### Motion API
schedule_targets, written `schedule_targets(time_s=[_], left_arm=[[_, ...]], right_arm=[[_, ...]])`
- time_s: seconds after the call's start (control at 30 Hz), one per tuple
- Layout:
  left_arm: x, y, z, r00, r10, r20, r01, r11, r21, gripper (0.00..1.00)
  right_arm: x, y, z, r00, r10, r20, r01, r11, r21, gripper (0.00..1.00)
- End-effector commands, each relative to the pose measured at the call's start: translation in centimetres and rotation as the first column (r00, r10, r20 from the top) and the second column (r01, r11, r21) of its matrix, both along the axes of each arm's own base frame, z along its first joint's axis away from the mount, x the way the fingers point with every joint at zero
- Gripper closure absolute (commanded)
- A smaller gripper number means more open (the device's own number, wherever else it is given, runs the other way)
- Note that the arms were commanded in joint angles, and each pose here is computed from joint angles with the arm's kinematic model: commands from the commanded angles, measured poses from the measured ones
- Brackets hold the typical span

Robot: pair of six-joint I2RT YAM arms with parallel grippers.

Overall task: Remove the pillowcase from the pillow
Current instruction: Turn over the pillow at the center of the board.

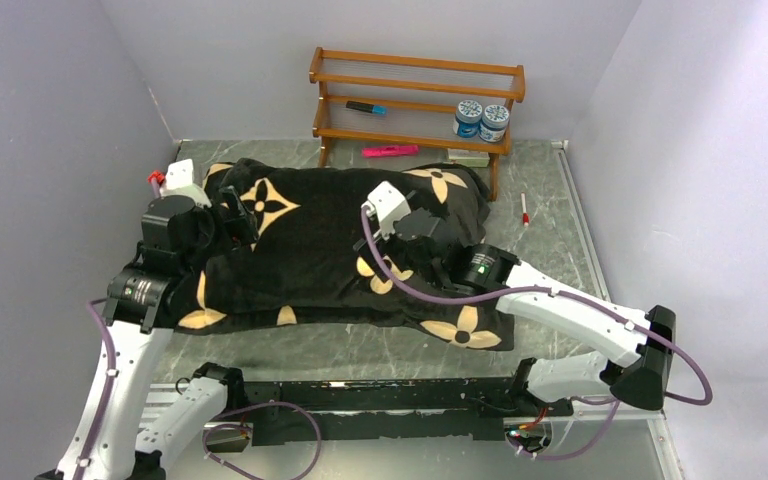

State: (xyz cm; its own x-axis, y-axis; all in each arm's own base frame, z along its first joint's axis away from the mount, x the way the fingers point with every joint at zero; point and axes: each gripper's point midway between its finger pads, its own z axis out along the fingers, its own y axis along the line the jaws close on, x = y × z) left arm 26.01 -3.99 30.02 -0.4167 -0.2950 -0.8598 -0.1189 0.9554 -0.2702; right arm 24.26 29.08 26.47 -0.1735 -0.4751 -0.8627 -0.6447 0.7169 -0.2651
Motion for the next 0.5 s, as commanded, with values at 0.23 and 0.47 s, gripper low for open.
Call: schedule_targets(time_s=[0.23, 0.47], left_arm=[[-0.7, 0.0, 2.6, 0.992, -0.05, 0.115, 0.046, 0.998, 0.035, 0.03], [-0.9, -1.9, 2.3, 0.973, -0.175, 0.149, 0.164, 0.983, 0.083, 0.03]], right_arm=[[4.0, -6.1, 1.4, 0.932, -0.351, -0.092, 0.363, 0.908, 0.208, 0.0], [5.6, -10.7, -0.5, 0.841, -0.481, -0.247, 0.534, 0.811, 0.239, 0.0]])
